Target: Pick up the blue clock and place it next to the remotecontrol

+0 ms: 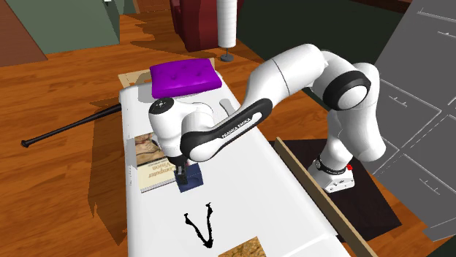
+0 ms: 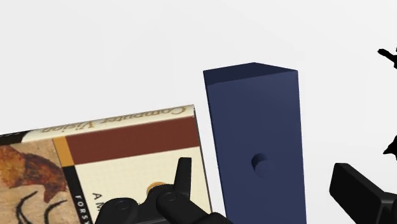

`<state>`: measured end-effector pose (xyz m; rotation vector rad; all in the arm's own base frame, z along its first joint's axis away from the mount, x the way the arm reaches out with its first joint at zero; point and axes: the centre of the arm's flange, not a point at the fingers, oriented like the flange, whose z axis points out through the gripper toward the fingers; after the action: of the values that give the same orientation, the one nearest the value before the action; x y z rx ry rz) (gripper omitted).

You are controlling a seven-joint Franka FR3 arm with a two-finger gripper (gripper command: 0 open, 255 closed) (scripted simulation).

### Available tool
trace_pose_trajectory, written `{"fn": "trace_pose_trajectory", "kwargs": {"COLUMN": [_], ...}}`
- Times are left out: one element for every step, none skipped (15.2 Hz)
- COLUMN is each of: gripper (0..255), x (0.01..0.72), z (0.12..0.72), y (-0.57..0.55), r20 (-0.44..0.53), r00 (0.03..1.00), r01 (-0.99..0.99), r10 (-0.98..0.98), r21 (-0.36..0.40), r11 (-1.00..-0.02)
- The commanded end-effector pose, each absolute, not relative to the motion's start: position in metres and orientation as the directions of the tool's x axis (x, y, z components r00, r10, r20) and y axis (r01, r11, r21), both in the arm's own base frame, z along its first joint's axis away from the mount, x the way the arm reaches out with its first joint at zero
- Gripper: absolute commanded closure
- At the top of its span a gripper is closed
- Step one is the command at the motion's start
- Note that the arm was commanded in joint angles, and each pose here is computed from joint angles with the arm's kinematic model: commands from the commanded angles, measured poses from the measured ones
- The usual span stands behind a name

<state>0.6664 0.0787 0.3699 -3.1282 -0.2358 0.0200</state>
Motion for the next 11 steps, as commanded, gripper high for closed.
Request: {"fn": "trace_pose_trajectory", "kwargs": {"gripper": [0,0,0,0,0,0,0,0,0,0,0], "x": [0.667,0.667,0.667,0.667,0.667,0.667,0.667,0.667,0.667,0.667,0.667], "z": [0.359,0.354,0.349,0.346,0.346,0.346,0.346,0.346,0.346,0.346,0.346], "y": [0.078,0.079,0.079,0.079,0.079,0.079,0.079,0.079,0.079,0.079,0.079], "r20": [-0.012,-0.012,-0.012,-0.012,-0.012,-0.012,-0.012,-0.012,-0.012,-0.012,-0.012], "r00": [0.989,0.989,0.989,0.989,0.989,0.989,0.989,0.989,0.989,0.989,0.989], "r01": [0.150,0.150,0.150,0.150,0.150,0.150,0.150,0.150,0.150,0.150,0.150], "r10": [0.151,0.151,0.151,0.151,0.151,0.151,0.151,0.151,0.151,0.151,0.151], "r21": [-0.005,-0.005,-0.005,-0.005,-0.005,-0.005,-0.005,-0.005,-0.005,-0.005,-0.005], "r11": [-0.989,-0.989,-0.989,-0.989,-0.989,-0.989,-0.989,-0.989,-0.989,-0.989,-0.989]}}
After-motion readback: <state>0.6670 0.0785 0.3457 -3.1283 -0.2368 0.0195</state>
